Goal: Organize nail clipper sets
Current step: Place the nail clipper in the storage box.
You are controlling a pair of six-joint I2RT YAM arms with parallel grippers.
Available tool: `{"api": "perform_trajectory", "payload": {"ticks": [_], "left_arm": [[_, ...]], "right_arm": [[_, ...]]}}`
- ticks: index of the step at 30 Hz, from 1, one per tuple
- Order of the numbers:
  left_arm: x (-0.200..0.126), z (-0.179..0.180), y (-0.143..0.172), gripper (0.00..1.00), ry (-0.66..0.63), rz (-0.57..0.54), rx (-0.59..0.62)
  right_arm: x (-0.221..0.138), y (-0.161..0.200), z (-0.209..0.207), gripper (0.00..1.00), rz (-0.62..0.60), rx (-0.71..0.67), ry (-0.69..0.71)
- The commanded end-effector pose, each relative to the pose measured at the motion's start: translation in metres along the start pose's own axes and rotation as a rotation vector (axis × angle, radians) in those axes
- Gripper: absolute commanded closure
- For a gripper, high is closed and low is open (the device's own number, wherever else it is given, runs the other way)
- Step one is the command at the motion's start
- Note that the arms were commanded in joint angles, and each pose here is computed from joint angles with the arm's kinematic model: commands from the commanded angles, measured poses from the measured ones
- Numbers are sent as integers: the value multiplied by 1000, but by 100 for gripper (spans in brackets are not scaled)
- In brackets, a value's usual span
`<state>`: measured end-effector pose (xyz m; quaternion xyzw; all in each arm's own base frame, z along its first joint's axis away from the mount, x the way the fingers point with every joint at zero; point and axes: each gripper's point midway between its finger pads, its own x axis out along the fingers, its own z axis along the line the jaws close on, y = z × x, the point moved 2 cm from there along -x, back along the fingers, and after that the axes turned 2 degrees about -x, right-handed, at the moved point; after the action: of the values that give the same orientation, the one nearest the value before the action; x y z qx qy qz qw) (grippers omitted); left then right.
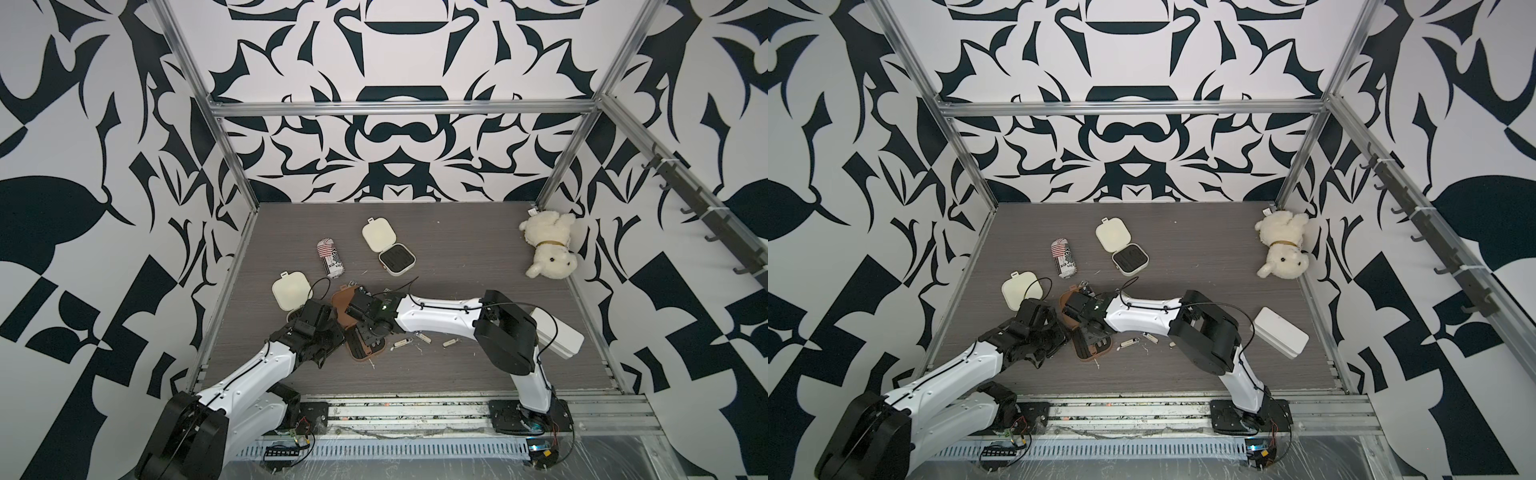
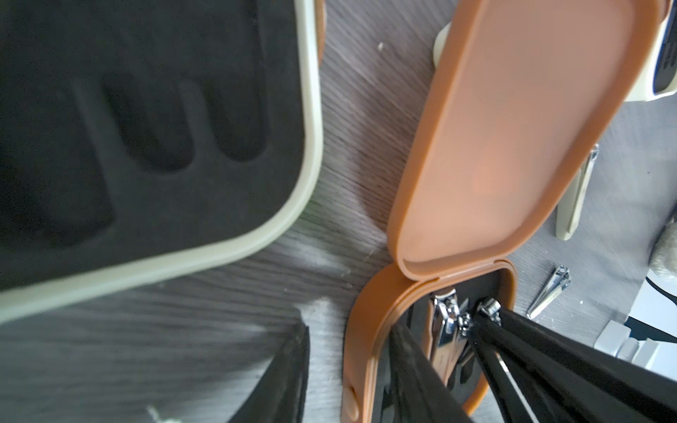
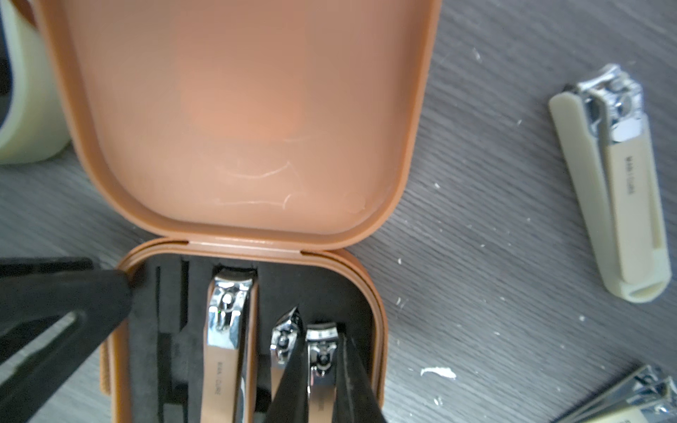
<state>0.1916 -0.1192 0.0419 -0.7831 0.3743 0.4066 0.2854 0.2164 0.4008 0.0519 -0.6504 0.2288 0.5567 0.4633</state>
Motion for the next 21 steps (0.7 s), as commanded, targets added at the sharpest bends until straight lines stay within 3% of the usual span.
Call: {"api": "perform_trajectory", "payload": {"ticks": [1,21], "left_arm": [[2,17,6,60,-60,14,-8],[3,17,6,61,-62,15,-9]], "right_arm": [[-4,-1,-4,85,6,3,33],[-13,-17,-10,81,-43,15,70]]}}
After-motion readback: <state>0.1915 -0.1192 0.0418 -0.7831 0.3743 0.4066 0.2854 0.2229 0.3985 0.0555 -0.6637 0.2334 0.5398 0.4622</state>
